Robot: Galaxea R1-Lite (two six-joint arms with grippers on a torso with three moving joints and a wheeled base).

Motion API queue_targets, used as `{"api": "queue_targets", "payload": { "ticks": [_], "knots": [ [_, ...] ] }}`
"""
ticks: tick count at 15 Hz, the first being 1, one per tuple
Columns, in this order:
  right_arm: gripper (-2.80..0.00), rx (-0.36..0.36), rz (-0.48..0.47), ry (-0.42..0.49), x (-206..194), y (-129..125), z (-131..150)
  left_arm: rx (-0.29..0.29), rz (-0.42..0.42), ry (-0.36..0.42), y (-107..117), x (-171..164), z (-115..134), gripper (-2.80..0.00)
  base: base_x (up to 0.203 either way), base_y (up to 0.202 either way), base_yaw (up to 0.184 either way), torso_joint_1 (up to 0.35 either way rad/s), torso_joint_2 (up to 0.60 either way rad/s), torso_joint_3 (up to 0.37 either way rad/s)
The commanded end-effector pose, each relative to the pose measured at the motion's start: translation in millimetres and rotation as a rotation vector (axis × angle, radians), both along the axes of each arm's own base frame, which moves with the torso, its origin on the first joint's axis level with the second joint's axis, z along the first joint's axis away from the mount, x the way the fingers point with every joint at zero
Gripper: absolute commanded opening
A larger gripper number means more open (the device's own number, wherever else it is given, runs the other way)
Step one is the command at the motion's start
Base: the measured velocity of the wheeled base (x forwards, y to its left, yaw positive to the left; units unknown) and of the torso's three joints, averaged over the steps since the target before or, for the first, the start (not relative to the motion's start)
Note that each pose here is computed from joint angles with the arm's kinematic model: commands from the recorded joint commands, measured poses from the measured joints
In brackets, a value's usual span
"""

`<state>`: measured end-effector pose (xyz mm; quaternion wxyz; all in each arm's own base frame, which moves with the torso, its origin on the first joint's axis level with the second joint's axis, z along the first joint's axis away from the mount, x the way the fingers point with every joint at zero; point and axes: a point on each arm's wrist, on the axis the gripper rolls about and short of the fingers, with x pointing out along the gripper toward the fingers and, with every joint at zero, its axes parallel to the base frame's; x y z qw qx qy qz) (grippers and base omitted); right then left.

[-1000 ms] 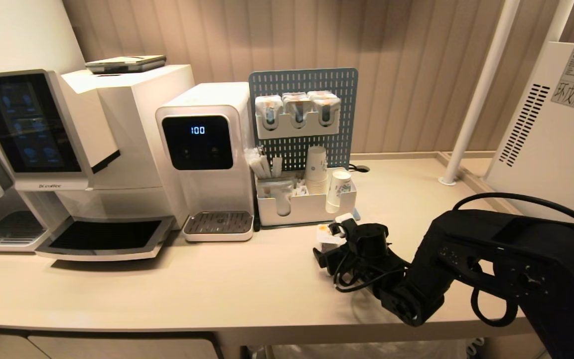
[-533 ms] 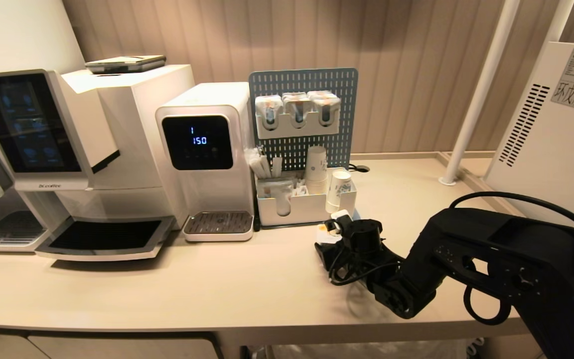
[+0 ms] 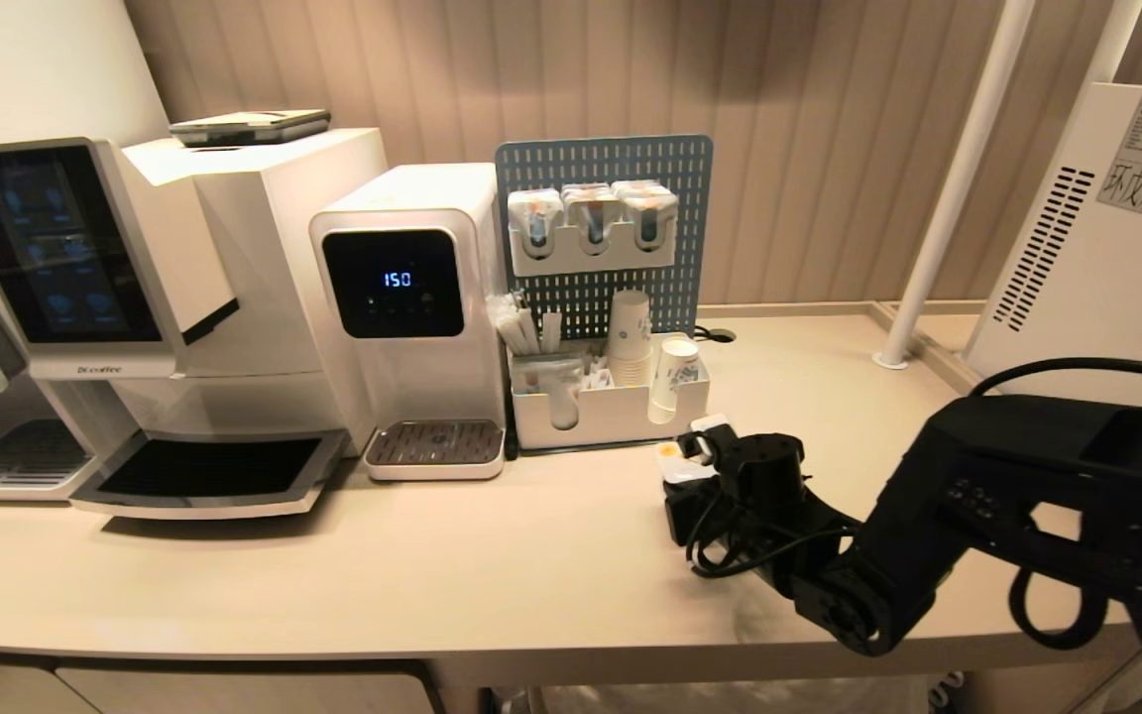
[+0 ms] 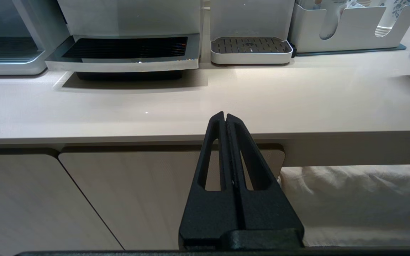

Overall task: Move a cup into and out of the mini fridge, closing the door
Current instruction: Put the yoghurt in the freezer

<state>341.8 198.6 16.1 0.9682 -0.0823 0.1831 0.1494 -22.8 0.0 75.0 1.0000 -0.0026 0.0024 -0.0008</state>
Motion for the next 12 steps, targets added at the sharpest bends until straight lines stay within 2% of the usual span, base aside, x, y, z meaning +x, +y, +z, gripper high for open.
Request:
{"api": "queue_targets", "payload": {
  "ticks": [1, 3, 6, 9, 11, 12],
  "knots": [
    [-2.80, 0.036, -0.041, -0.084, -20, -15, 49, -0.001, 0.001, 0.001, 0, 0, 0, -2.80, 0.000, 0.000, 0.000, 0.000, 0.00, 0.000],
    [-2.80, 0.023, -0.187, -0.159, -45, -37, 85, -0.001, 0.002, 0.001, 0, 0, 0, -2.80, 0.000, 0.000, 0.000, 0.000, 0.00, 0.000],
    [-2.80, -0.007, -0.514, -0.321, -97, -85, 145, -0.001, 0.000, 0.001, 0, 0, 0, -2.80, 0.000, 0.000, 0.000, 0.000, 0.00, 0.000],
    [-2.80, 0.050, -0.792, -0.490, -168, -149, 202, -0.001, 0.000, 0.001, 0, 0, 0, -2.80, 0.000, 0.000, 0.000, 0.000, 0.00, 0.000],
    [-2.80, 0.091, -0.936, -0.581, -228, -184, 220, -0.002, 0.002, 0.001, 0, 0, 0, -2.80, 0.000, 0.000, 0.000, 0.000, 0.00, 0.000],
    [-2.80, 0.110, -0.981, -0.617, -258, -195, 220, -0.002, 0.002, 0.001, 0, 0, 0, -2.80, 0.000, 0.000, 0.000, 0.000, 0.00, 0.000]
  ]
}}
